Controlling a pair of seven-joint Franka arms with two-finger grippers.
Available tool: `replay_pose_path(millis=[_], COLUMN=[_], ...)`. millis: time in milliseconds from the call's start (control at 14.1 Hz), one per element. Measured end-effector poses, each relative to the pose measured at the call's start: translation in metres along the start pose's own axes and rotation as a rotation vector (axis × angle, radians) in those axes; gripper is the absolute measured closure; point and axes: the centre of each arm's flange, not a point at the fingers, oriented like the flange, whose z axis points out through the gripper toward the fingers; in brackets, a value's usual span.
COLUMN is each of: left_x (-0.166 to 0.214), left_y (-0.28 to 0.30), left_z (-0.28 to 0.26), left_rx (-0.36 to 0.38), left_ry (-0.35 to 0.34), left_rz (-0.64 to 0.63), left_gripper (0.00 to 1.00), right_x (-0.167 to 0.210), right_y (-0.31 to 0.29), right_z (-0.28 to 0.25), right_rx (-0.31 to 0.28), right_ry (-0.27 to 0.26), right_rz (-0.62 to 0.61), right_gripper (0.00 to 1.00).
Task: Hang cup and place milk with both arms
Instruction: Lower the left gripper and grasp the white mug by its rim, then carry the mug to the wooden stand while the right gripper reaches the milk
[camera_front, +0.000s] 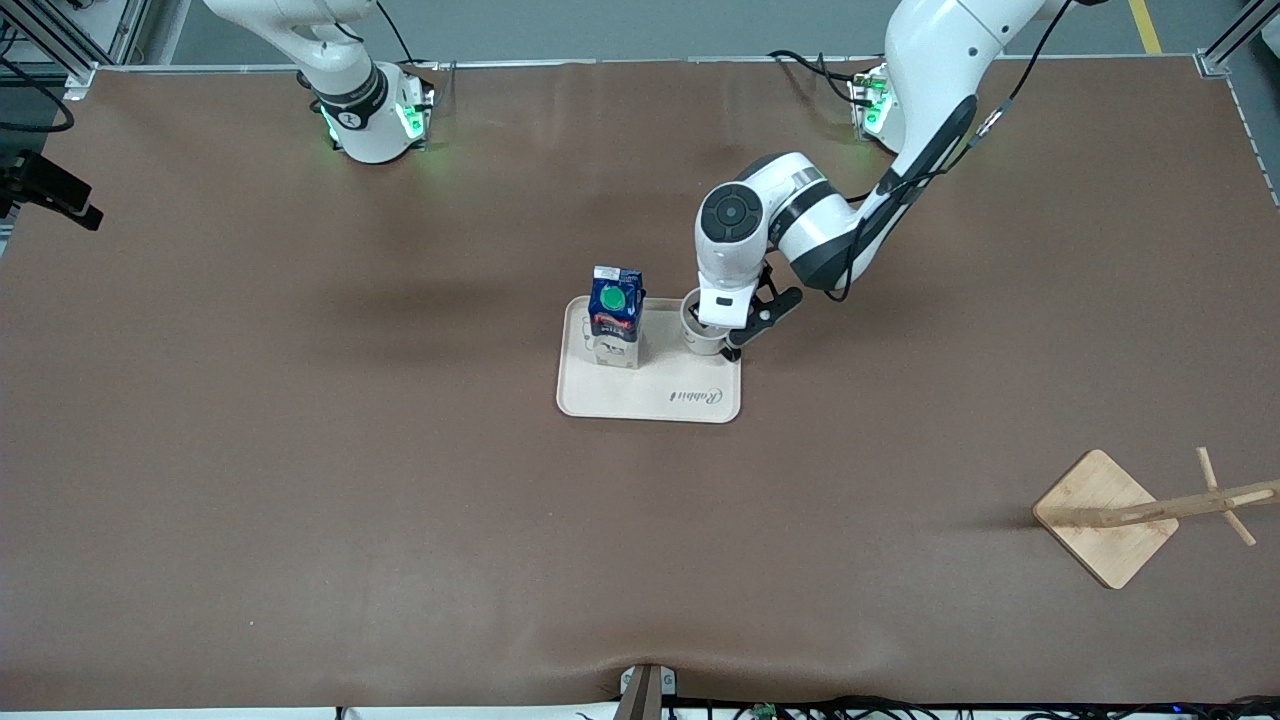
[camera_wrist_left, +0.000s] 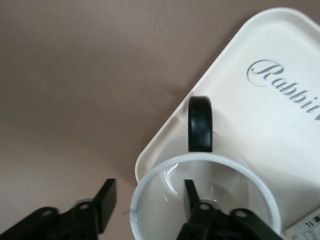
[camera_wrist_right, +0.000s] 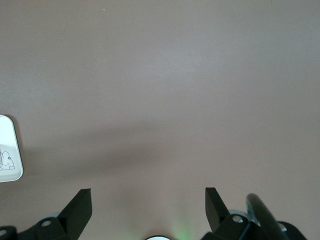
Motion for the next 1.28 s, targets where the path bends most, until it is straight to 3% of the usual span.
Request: replay_pose_path(millis=[142, 283, 496, 708, 921, 1133, 1275], left_x=[0.0, 0.0, 0.0, 0.002, 0.009, 0.026, 0.042], left_y=[0.0, 0.0, 0.003, 0.005, 0.013, 0.021, 0.018], left_z=[0.002, 0.002, -0.003, -0.006, -0.026, -0.081, -0.124], left_rx=[0.002, 0.001, -0.012, -0.019, -0.061, -0.147, -0.161], left_ry=[-0.002, -0.002, 0.0, 0.002, 0.018, 0.066, 0.109], left_rz=[-0.003, -0.003, -0.005, -0.006, -0.012, -0.032, -0.022], left_gripper=[0.65, 0.7, 0.93, 0.93, 0.93, 0.93, 0.93], right_x=[0.0, 0.0, 0.001, 0.001, 0.013, 0.027, 0.036], right_y=[0.0, 0.0, -0.005, -0.026, -0.048, -0.059, -0.063], right_z=[0.0, 0.0, 0.0, 0.002, 0.022, 0.048, 0.068], right_rx=[0.0, 0.0, 0.0, -0.003, -0.011, -0.021, -0.029], right_ry=[0.0, 0.001, 0.001, -0.002, -0.042, -0.092, -0.137], right_rz=[0.0, 0.0, -0.01, -0.051, -0.087, -0.102, -0.106], right_gripper=[0.0, 0.0, 0.0, 0.0, 0.0, 0.0, 0.0])
